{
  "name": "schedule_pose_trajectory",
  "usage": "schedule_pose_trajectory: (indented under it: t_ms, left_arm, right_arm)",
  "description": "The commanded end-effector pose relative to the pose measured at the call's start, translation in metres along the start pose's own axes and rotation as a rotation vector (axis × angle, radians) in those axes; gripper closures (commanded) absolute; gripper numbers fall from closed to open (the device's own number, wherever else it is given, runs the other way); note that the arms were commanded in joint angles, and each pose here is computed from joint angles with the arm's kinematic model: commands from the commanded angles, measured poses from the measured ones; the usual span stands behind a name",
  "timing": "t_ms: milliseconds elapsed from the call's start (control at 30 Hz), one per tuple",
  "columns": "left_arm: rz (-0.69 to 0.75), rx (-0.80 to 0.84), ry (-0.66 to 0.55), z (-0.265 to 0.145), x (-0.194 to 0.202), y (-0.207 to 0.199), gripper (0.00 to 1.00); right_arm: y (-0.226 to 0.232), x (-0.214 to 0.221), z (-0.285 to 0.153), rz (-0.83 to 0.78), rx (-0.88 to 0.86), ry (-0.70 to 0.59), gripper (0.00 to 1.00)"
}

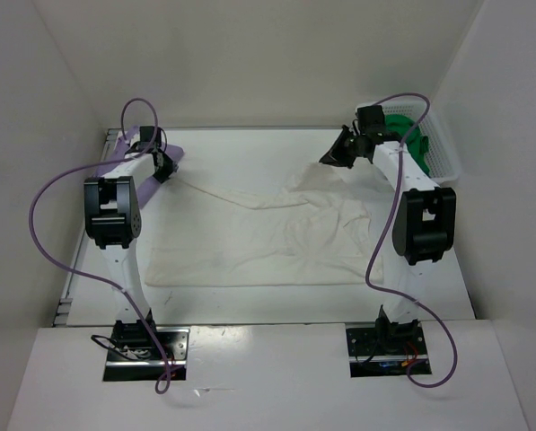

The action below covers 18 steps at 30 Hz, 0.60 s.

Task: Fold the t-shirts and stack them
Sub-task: Grap the side of the flattened tshirt furthest away from the robot with both arms

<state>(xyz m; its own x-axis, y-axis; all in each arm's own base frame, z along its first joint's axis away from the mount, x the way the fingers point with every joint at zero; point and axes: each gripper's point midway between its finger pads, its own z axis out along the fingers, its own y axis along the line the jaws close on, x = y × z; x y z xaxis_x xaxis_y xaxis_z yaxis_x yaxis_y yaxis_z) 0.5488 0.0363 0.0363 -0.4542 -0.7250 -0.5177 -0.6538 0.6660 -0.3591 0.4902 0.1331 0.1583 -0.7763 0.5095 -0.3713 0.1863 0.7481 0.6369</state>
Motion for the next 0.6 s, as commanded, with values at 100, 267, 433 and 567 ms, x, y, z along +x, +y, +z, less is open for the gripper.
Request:
schedule_pose_trajectory:
  t_ms: [100,267,433,567]
  left_arm:
    - [-0.004,-0.027,-0.013,0.002,0.000,0.006,0.63]
    - [-0.004,-0.027,-0.013,-0.003,0.001,0.008,0.72]
    - [-0.002,-0.042,-0.010,-0.005,0.006,0.015,0.58]
    - [-0.003,-0.044,-0.022,-0.010,0.003,0.015,0.46]
  right_arm:
    - [0.007,-0.022,-0.002,-0.028,-0.035,-0.047,1.00]
    - [0.003,-0.024,0.000,-0.022,-0.039,-0.047,1.00]
    - [0.000,-0.026,0.000,-0.007,-0.043,-0.047,1.00]
    - [0.001,-0.024,0.003,-0.008,-0.058,-0.037,1.00]
